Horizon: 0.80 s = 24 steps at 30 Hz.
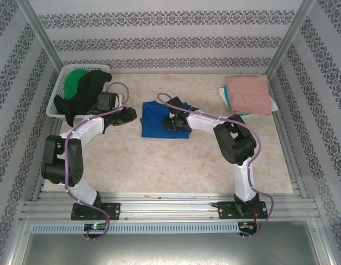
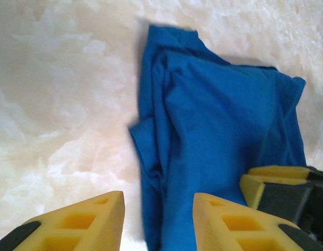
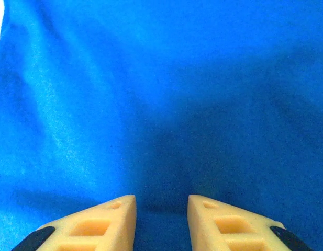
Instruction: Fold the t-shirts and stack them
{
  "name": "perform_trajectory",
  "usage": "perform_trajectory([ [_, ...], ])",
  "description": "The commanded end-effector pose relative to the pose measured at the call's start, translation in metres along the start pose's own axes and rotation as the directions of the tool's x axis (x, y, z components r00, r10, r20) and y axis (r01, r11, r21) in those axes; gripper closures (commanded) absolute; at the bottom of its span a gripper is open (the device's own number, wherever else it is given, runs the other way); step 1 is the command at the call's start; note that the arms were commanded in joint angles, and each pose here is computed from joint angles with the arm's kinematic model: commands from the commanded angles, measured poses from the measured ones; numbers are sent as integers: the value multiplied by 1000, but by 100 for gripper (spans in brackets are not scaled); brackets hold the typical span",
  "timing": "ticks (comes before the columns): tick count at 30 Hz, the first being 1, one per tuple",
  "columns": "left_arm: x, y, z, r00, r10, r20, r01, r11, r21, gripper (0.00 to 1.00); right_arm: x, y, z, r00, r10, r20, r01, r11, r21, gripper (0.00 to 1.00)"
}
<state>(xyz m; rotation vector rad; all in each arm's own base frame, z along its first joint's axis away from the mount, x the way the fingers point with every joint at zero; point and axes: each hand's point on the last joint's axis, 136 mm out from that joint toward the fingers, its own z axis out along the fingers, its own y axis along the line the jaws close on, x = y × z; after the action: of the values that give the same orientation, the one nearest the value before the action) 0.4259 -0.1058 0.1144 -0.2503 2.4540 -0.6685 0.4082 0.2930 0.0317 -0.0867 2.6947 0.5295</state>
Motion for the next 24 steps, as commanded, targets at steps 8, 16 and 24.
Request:
perform_trajectory([
  [8, 4, 2, 48, 998, 21, -64, -21, 1000, -5, 59, -6, -35, -90, 994, 13, 113, -21, 998, 66, 48],
  [16, -7, -6, 71, 997, -17, -74, 19, 999, 36, 59, -28, -59, -85, 991, 67, 119, -75, 995, 68, 34],
  [24, 11, -46, 79, 996, 21, -92, -12, 994, 105, 57, -35, -95, -57, 991, 109, 78, -116, 989, 91, 33],
])
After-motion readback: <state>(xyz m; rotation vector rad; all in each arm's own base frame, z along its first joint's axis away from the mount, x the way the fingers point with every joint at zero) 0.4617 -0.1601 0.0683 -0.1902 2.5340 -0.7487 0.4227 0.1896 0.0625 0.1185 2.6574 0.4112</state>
